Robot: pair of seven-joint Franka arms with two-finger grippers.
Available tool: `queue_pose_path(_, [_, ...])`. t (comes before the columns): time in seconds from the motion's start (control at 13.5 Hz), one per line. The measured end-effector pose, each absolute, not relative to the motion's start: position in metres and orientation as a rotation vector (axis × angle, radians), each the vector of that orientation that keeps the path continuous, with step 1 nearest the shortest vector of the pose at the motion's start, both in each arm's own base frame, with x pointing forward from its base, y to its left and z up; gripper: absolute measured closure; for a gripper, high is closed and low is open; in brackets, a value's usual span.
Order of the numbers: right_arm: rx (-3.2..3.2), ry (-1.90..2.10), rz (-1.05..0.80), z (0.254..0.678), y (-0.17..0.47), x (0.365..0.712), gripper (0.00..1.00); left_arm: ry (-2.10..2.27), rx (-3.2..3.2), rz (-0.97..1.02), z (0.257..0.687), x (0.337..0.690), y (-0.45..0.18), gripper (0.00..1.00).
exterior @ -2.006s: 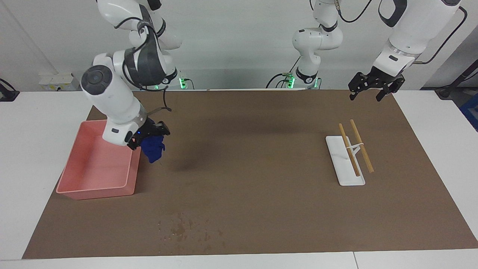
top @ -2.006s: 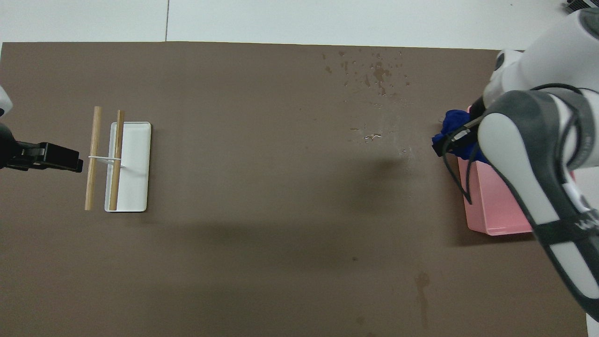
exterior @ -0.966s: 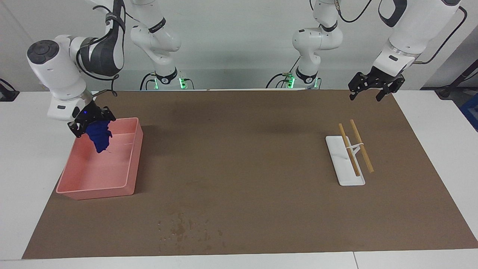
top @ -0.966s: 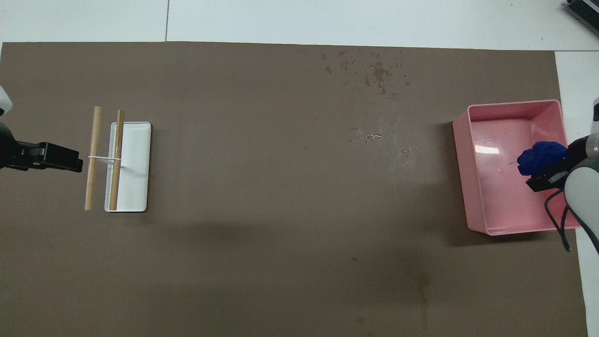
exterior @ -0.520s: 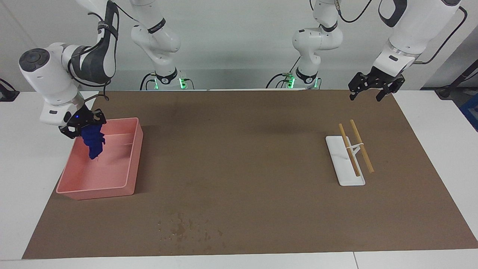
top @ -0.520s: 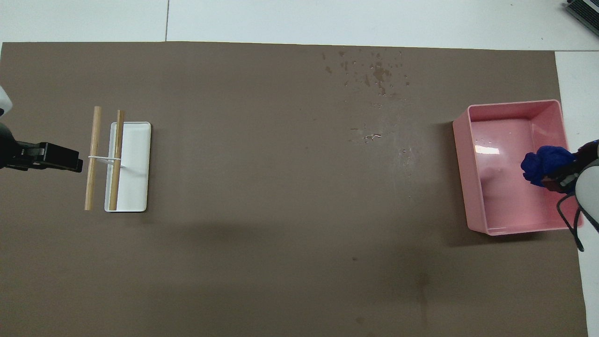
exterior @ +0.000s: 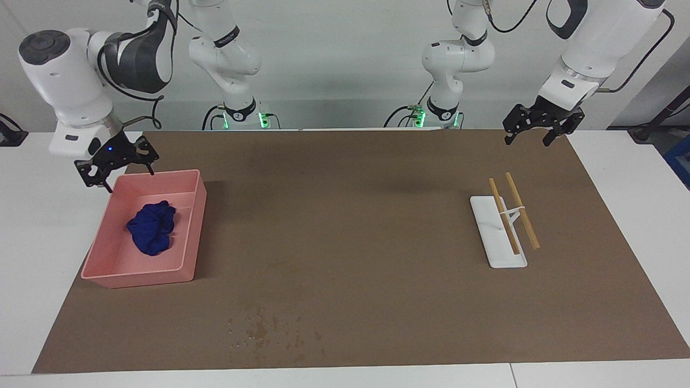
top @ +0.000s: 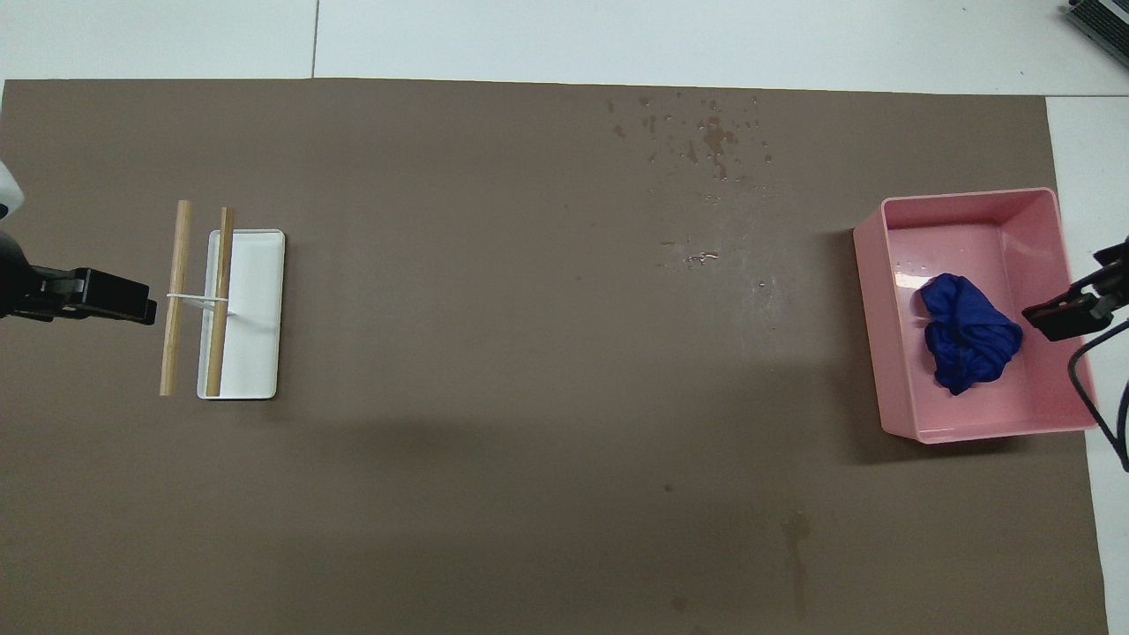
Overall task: Wipe water with towel using both arms
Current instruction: 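Press the towel down inside the pink bin with the right gripper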
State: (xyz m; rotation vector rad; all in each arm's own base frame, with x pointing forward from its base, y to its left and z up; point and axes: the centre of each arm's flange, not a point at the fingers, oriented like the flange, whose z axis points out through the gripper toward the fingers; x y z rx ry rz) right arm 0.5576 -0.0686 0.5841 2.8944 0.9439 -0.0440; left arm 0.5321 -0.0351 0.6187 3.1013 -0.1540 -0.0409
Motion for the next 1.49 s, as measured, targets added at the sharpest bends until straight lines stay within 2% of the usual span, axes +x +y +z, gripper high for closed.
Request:
queue_pose_path(0.22, [2.948, 0.91, -0.017, 0.649, -0.048, 0.542, 0.0, -0.154, 3.101, -0.041, 0.619, 0.532, -0.035, 0.0])
queue_pose_path(0.37, [2.968, 0.855, -0.008, 0.67, -0.041, 0.53, 0.0, -0.154, 3.101, -0.041, 0.619, 0.532, -0.035, 0.0])
queue_pose_path(0.97, [3.131, 0.348, -0.14, 0.637, 0.021, 0.53, 0.0, -0.154, 3.101, -0.041, 0.619, 0.532, -0.035, 0.0])
queue_pose_path(1.26, [3.135, 0.351, -0.212, 0.632, 0.037, 0.547, 0.0, -0.154, 3.101, -0.041, 0.619, 0.532, -0.035, 0.0])
queue_pose_path(1.49, [3.14, 0.372, -0.2, 0.627, 0.05, 0.56, 0.0, -0.154, 3.101, -0.041, 0.619, 0.532, -0.035, 0.0])
